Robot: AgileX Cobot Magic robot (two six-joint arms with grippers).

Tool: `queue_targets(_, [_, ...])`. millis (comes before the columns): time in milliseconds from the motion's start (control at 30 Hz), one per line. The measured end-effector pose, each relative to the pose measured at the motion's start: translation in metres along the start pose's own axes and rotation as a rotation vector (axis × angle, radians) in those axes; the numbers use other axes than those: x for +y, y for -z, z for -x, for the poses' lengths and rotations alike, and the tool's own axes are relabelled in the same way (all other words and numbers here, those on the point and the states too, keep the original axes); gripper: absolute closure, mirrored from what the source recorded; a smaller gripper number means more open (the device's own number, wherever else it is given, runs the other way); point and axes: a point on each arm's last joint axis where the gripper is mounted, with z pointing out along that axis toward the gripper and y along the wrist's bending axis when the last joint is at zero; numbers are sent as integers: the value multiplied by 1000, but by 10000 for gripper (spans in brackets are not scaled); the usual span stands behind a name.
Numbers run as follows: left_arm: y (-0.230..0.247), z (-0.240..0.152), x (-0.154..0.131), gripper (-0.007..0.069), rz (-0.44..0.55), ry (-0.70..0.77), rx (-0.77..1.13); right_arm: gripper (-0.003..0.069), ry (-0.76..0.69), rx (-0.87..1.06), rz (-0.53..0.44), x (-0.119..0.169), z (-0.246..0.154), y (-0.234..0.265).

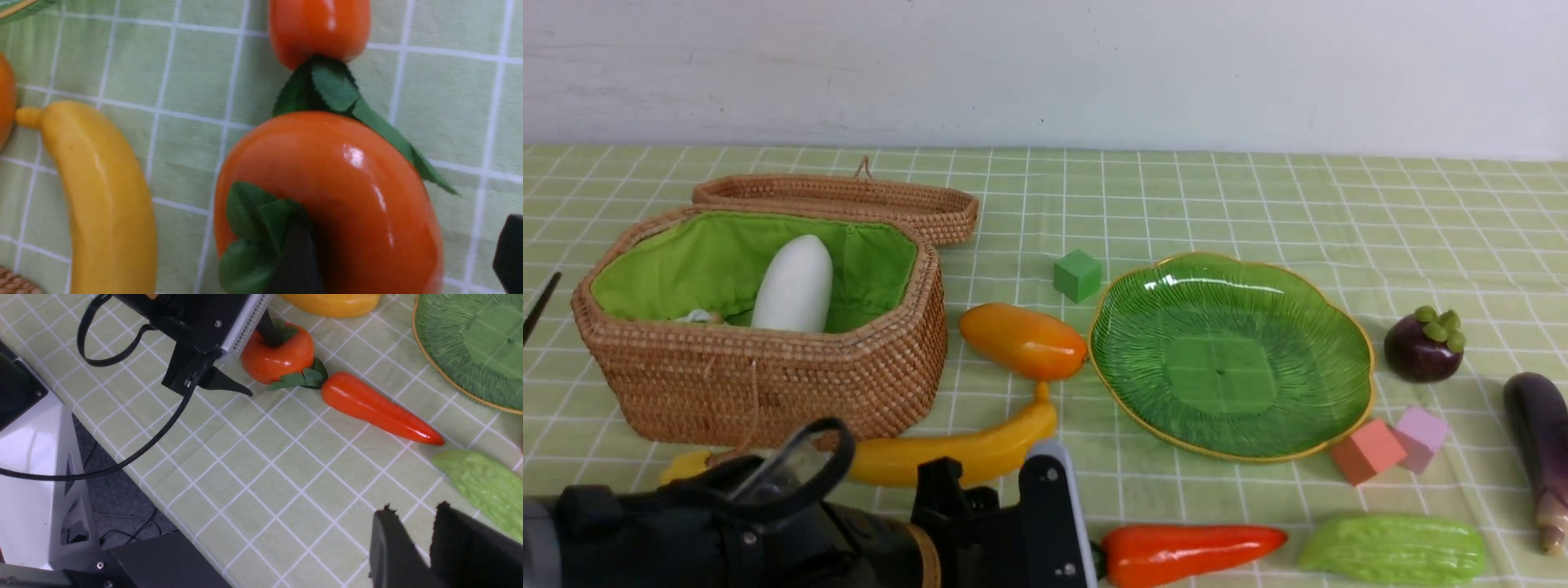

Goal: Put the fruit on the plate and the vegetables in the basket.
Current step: Grab a tomato with your left arm and place it on the plate on the right.

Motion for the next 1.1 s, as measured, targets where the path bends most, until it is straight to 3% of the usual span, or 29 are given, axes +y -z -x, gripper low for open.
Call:
queue_targets(200, [-4, -3, 7, 70, 23, 46, -3, 493, 0, 3, 1, 0, 0, 0])
queue_targets(367, [-5, -3, 8, 196, 30, 49, -12, 489, 0, 3, 1, 0, 0, 0])
queue_targets(633, [-3, -2, 9, 195, 28, 48, -8, 489, 0, 3, 1, 0, 0, 0])
queue_targets(933, [32, 12, 20, 195, -12, 65, 70, 489, -4, -16, 1, 0, 1, 0])
queue_targets(1100, [50, 28, 32, 195, -11, 89, 78, 487, -69, -114, -56, -5, 10, 1])
